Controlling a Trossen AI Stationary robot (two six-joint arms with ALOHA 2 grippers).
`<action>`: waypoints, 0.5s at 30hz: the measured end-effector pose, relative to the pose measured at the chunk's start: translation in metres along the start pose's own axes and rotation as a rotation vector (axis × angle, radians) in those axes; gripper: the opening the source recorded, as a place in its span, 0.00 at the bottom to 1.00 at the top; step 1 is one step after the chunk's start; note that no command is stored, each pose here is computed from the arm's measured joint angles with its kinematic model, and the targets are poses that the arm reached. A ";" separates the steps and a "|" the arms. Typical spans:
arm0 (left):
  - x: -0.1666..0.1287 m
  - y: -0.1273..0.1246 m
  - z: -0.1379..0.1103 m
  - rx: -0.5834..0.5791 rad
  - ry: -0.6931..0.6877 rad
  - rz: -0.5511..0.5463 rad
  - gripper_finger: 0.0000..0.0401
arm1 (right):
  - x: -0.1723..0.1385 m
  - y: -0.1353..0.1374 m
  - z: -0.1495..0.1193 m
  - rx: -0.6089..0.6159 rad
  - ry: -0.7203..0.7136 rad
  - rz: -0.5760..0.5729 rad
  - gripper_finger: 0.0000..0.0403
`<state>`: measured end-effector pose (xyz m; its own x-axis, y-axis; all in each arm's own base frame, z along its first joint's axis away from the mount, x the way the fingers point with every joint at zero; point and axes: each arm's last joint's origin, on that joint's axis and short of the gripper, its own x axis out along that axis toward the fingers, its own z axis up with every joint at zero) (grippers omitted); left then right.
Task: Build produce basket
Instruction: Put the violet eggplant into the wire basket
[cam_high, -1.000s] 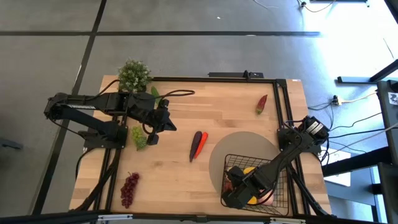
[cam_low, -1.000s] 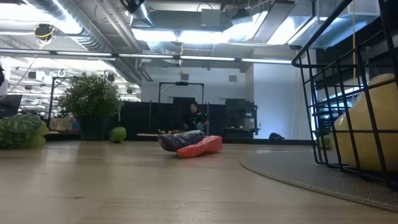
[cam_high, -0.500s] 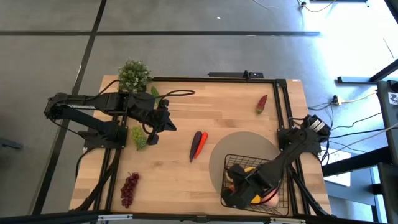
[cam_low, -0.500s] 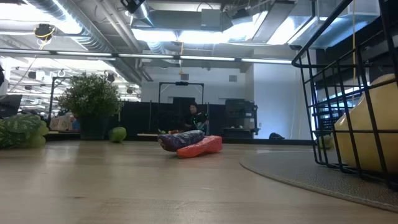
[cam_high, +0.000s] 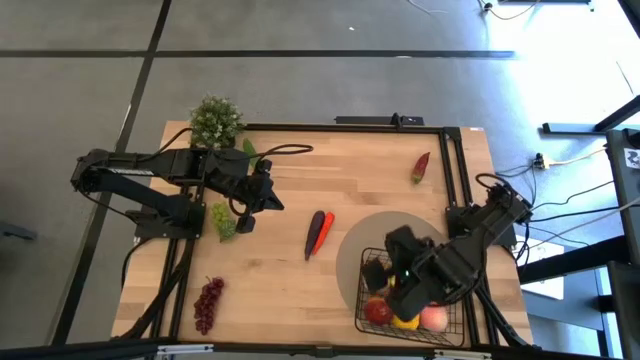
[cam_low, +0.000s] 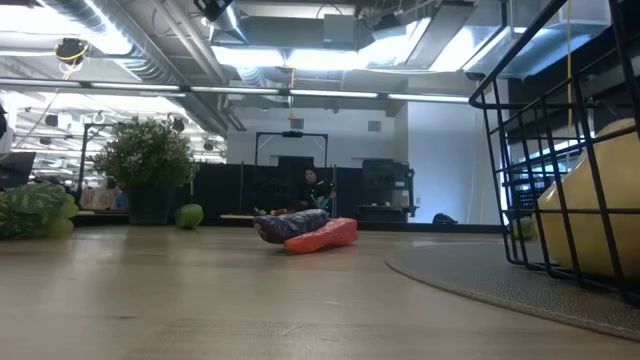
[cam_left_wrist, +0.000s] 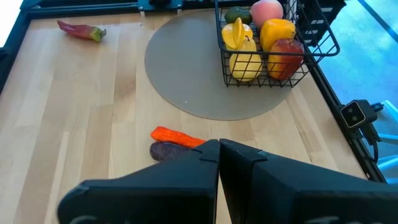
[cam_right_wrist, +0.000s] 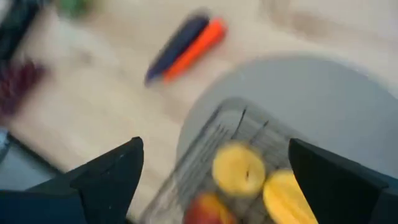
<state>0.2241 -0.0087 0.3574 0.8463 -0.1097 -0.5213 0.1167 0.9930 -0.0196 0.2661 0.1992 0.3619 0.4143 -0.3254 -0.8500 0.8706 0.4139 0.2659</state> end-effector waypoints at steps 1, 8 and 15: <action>0.000 0.000 0.000 0.000 0.000 0.000 0.00 | 0.001 0.002 0.005 0.020 -0.032 0.015 0.95; 0.000 0.000 0.001 0.001 -0.010 0.000 0.00 | 0.008 0.012 0.021 0.003 -0.033 0.074 0.95; 0.000 0.000 0.001 -0.007 -0.006 0.000 0.00 | 0.017 0.013 0.034 -0.049 -0.031 0.040 0.95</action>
<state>0.2244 -0.0087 0.3580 0.8493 -0.1105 -0.5162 0.1137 0.9932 -0.0254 0.2935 0.1701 0.3669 0.4574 -0.3331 -0.8246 0.8394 0.4679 0.2766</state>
